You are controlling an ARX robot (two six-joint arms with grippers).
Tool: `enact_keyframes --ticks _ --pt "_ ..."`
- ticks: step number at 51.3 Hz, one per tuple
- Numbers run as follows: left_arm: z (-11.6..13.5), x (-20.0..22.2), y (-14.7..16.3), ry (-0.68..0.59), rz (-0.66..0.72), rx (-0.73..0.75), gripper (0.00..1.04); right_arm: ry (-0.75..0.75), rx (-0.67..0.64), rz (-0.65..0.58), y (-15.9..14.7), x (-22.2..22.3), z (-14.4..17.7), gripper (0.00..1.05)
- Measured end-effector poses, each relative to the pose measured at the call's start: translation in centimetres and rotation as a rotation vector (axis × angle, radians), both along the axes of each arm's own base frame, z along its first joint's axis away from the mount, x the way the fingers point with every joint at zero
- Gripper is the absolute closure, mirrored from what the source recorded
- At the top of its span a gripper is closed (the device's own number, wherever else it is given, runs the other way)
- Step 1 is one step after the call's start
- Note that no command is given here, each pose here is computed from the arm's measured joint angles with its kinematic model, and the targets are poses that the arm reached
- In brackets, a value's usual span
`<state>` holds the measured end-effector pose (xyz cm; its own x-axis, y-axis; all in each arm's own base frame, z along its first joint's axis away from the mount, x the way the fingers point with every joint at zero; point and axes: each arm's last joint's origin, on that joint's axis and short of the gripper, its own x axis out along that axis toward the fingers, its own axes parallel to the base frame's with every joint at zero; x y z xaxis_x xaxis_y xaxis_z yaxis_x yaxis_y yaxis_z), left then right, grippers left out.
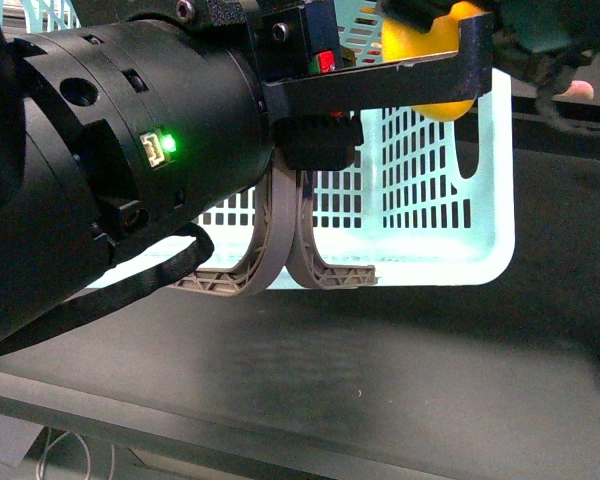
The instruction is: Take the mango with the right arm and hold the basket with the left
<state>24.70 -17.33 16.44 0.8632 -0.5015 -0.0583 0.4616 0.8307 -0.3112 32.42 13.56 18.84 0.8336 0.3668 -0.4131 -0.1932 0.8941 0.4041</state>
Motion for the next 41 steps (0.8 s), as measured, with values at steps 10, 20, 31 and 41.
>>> enact_keyframes --ticks 10,20,31,41 --pt "0.0 0.0 0.0 0.000 0.000 0.000 0.98 -0.024 0.014 -0.010 0.3 0.1 0.0 0.11" --pt "-0.2 0.0 0.0 0.009 0.001 0.002 0.98 -0.086 0.024 -0.050 -1.2 -1.7 1.5 0.08" --pt "-0.2 0.0 0.0 0.007 0.005 0.005 0.98 -0.123 -0.016 -0.200 -5.1 -4.6 2.6 0.08" --pt "-0.2 0.0 -0.1 0.008 -0.001 0.004 0.98 -0.160 -0.085 -0.394 -10.1 -10.4 3.4 0.08"
